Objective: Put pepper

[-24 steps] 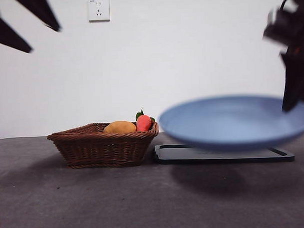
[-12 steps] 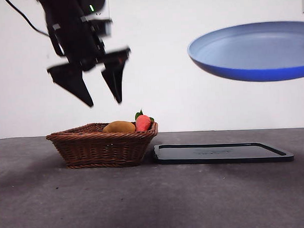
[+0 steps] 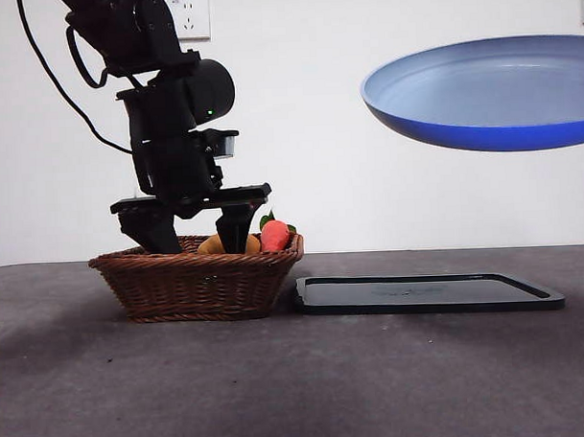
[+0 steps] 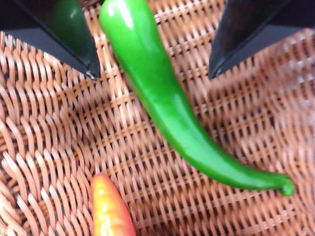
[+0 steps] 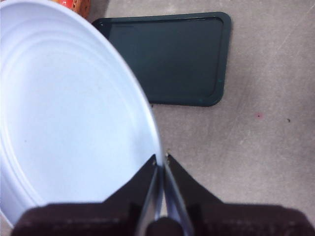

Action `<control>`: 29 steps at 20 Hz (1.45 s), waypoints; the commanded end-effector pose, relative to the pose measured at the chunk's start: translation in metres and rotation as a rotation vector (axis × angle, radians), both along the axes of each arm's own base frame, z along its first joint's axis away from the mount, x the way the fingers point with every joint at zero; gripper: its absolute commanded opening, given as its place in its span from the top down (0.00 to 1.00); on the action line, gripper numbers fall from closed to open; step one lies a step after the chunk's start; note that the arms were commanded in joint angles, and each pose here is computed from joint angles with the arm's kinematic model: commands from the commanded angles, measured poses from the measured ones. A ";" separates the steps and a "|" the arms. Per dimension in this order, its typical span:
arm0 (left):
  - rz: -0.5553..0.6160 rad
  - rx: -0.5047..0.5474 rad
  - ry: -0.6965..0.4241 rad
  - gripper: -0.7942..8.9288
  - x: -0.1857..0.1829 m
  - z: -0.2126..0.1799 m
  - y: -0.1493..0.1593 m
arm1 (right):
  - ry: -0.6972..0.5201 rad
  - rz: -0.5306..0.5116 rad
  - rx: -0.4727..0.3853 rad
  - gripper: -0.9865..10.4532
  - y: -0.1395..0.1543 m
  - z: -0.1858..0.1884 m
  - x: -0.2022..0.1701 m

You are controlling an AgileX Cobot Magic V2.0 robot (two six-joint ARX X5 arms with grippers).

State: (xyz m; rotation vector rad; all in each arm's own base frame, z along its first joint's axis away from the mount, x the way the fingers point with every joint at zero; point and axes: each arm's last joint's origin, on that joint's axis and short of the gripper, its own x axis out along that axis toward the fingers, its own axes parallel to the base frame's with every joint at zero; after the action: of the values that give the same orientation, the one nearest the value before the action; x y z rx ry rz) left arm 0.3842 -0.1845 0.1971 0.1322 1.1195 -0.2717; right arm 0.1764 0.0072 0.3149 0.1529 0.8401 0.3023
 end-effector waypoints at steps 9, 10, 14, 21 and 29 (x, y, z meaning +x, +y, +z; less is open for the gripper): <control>0.011 0.005 0.025 0.60 0.003 -0.011 -0.008 | -0.016 -0.006 0.012 0.91 0.000 0.005 0.002; 0.012 0.006 0.034 0.60 0.003 -0.014 -0.009 | -0.016 -0.005 0.012 0.91 0.000 0.005 0.002; 0.024 0.006 0.043 0.60 0.003 -0.018 -0.011 | -0.016 -0.005 0.012 0.91 0.000 0.005 0.002; 0.019 0.004 0.049 0.82 0.001 -0.018 -0.013 | -0.016 -0.005 0.012 0.91 0.000 0.005 0.002; 0.023 -0.003 0.024 0.83 -0.011 0.017 -0.005 | -0.012 -0.006 0.012 0.91 0.000 0.004 0.003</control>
State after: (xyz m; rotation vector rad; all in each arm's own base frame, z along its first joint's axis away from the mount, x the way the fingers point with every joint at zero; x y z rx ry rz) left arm 0.3713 -0.1860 0.2086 0.1233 1.1694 -0.2500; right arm 0.1766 0.0072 0.3147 0.1532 0.8416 0.3022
